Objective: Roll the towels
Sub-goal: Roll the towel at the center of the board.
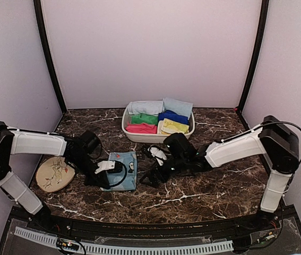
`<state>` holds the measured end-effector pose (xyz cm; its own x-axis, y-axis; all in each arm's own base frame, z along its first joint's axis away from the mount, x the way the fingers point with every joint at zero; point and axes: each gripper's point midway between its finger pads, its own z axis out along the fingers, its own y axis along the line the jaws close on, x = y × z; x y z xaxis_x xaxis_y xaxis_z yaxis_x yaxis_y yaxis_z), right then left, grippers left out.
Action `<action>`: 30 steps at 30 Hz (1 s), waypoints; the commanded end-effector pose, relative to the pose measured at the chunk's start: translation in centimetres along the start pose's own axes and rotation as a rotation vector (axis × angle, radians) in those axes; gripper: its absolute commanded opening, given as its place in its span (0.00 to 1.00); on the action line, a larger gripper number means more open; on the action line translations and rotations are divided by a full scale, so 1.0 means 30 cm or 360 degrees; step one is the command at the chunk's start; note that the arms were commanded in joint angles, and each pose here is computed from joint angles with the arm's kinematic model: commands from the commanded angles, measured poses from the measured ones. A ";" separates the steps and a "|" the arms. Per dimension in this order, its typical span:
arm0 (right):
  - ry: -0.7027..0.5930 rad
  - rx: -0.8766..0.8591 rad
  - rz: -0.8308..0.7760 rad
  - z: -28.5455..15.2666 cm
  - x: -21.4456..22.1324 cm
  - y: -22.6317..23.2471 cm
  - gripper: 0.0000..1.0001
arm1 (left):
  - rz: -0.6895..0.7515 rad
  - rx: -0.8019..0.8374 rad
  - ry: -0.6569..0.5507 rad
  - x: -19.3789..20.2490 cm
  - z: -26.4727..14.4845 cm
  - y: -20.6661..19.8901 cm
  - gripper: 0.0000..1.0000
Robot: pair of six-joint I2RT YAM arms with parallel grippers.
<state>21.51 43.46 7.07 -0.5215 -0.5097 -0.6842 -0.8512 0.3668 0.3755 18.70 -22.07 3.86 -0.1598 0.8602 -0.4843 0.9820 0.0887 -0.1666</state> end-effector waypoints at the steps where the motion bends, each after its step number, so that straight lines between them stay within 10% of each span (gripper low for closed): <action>1: -0.0327 0.0451 -0.0605 -0.107 -0.085 0.017 1.00 | -0.0247 0.0373 -0.0084 -0.029 -0.053 -0.091 0.00; 5: -0.0333 0.0848 -0.1083 -0.140 -0.091 0.086 1.00 | -0.0330 0.0467 -0.0063 -0.005 -0.050 -0.101 0.00; 13: -0.0171 0.0783 -0.1636 0.022 -0.016 0.286 1.00 | -0.0466 0.0539 0.0030 0.033 0.005 -0.060 0.00; 21: -0.0080 0.0643 -0.1870 0.201 -0.022 0.325 0.92 | -0.0559 0.0578 0.0121 0.056 0.038 -0.013 0.00; 30: 0.0018 0.0524 -0.1789 0.292 -0.033 0.237 0.58 | -0.0577 0.0579 0.0152 0.080 0.040 -0.008 0.00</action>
<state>15.47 53.15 5.70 0.5238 -0.6836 -0.5082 -0.7561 -0.0984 -0.6470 17.52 -21.64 2.69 -0.4749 0.8286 -0.2963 0.7477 0.2024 -0.6325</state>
